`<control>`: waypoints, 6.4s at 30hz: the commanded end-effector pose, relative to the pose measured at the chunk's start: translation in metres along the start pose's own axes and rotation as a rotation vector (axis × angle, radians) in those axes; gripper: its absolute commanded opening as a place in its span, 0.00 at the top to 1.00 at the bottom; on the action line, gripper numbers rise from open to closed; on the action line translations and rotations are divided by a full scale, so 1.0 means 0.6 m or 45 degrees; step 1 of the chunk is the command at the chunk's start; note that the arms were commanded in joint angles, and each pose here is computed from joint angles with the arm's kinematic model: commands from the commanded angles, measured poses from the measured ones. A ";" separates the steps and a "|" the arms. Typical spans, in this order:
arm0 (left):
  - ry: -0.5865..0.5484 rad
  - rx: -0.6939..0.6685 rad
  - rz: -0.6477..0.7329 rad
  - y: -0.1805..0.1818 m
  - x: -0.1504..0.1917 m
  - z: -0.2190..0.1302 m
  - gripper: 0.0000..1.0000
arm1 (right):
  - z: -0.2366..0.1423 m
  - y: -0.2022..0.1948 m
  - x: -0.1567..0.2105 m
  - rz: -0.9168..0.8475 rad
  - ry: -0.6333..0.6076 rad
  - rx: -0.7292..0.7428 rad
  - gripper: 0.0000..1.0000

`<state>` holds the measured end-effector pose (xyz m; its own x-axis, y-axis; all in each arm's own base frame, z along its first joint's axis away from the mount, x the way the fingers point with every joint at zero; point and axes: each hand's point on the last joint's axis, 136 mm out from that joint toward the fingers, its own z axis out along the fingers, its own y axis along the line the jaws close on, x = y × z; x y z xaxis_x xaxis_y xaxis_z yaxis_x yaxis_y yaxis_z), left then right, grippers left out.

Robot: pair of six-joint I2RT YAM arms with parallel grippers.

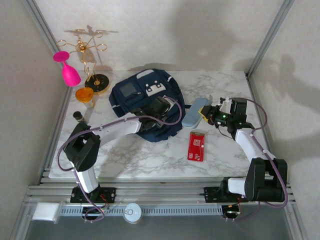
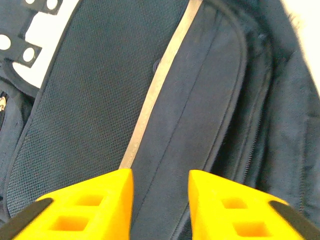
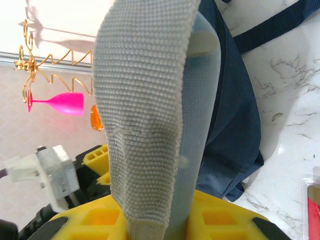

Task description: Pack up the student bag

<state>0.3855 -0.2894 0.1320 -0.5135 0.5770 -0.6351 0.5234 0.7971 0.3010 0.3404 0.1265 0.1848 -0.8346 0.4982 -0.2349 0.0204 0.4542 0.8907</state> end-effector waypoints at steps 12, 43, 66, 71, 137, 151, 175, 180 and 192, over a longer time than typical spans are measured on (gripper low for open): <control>0.111 -0.115 0.138 0.006 0.056 0.057 0.50 | 0.003 0.011 -0.009 -0.033 -0.019 -0.018 0.75; 0.114 -0.003 0.139 -0.006 0.053 0.085 0.75 | 0.011 -0.005 -0.004 -0.009 0.007 -0.005 0.76; -0.177 -0.092 -0.351 0.060 -0.136 -0.157 1.00 | 0.086 0.041 0.021 -0.053 0.156 -0.019 0.71; -0.231 0.002 -0.457 0.056 -0.170 -0.190 1.00 | 0.169 0.071 0.015 -0.071 0.094 -0.108 0.70; -0.355 0.280 -1.164 0.013 -0.194 -0.189 1.00 | 0.298 0.072 0.165 -0.158 0.326 -0.074 0.89; -0.378 0.276 -1.353 -0.008 -0.210 -0.145 1.00 | 0.160 -0.012 0.100 -0.196 0.197 0.126 0.79; -0.435 0.345 -1.464 0.078 -0.144 -0.163 0.48 | 0.026 0.026 0.054 -0.460 -0.071 0.656 0.51; -0.341 0.264 -1.645 0.130 0.016 -0.128 0.45 | 0.124 0.041 0.164 -0.581 0.057 0.698 0.49; -0.223 0.189 -1.707 0.141 0.155 -0.046 0.44 | 0.290 0.048 0.270 -0.694 0.056 0.894 0.48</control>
<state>0.3508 -0.1584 0.1145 -0.6022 -0.6499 -0.4636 -0.2719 0.7130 -0.6463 0.2856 0.3480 0.1052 -0.8714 -0.0120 -0.4905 -0.1591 0.9526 0.2594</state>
